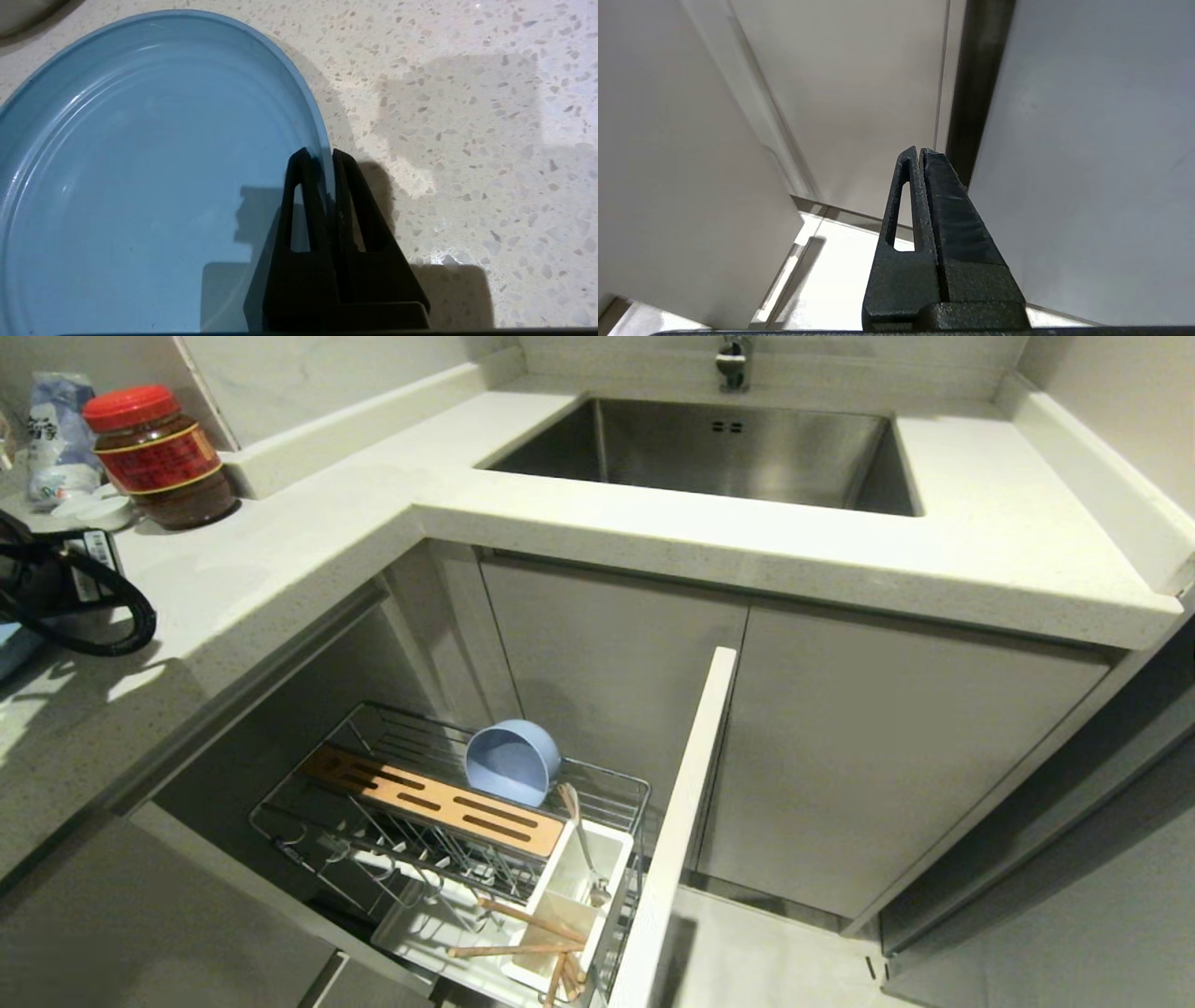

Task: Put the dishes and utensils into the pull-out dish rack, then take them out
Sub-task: Pick up the plate and place it in the cupboard

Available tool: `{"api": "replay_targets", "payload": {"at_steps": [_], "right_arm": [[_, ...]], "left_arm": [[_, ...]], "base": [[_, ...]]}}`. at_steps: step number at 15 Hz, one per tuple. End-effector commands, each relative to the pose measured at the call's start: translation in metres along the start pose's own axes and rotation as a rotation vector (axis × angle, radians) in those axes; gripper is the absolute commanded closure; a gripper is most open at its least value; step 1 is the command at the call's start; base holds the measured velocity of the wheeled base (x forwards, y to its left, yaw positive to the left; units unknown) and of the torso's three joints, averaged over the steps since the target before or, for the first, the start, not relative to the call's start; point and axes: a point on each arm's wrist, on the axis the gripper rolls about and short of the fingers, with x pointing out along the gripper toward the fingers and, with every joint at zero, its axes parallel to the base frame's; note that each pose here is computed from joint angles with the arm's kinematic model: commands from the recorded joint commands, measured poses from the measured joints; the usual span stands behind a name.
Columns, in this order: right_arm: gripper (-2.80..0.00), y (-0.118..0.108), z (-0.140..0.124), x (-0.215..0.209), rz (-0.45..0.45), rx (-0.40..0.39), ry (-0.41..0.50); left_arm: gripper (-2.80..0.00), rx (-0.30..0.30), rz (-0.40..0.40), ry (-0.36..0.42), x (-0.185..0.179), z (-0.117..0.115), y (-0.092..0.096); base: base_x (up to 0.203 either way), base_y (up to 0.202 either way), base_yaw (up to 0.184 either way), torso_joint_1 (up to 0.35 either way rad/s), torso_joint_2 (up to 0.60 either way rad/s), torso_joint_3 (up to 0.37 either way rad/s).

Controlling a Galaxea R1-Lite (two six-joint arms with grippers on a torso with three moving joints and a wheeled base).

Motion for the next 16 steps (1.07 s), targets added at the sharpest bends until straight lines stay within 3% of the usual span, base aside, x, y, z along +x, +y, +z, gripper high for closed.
{"api": "replay_targets", "payload": {"at_steps": [1, 6, 9, 11, 13, 16], "right_arm": [[0.0, 0.0, -0.007, 0.001, 0.0, 0.0, 0.025], [0.0, 0.0, -0.007, 0.001, 0.0, 0.0, 0.025], [0.0, 0.0, -0.007, 0.001, 0.0, 0.0, 0.025], [0.0, 0.0, -0.007, 0.001, 0.0, 0.0, 0.025], [0.0, 0.0, -0.007, 0.001, 0.0, 0.0, 0.025], [0.0, 0.0, -0.007, 0.001, 0.0, 0.0, 0.025]], "left_arm": [[0.0, -0.01, 0.0, -0.012, -0.007, 0.001, 0.004], [0.0, -0.058, -0.025, -0.087, -0.038, 0.006, 0.02], [0.0, -0.174, -0.047, -0.233, -0.062, 0.02, 0.031], [0.0, -0.218, -0.036, -0.289, -0.078, 0.023, 0.039], [0.0, -0.246, -0.119, -0.329, -0.1, 0.024, 0.04], [0.0, -0.271, -0.32, -0.362, -0.138, 0.017, 0.039]], "base": [[0.0, 0.0, 0.0, 0.0, 0.0, 0.0], [0.0, 0.0, 0.0, 0.0, 0.0, 0.0], [0.0, 0.0, 0.0, 0.0, 0.0, 0.0], [0.0, 0.0, 0.0, 0.0, 0.0, 0.0], [0.0, 0.0, 0.0, 0.0, 0.0, 0.0], [0.0, 0.0, 0.0, 0.0, 0.0, 0.0]]}}
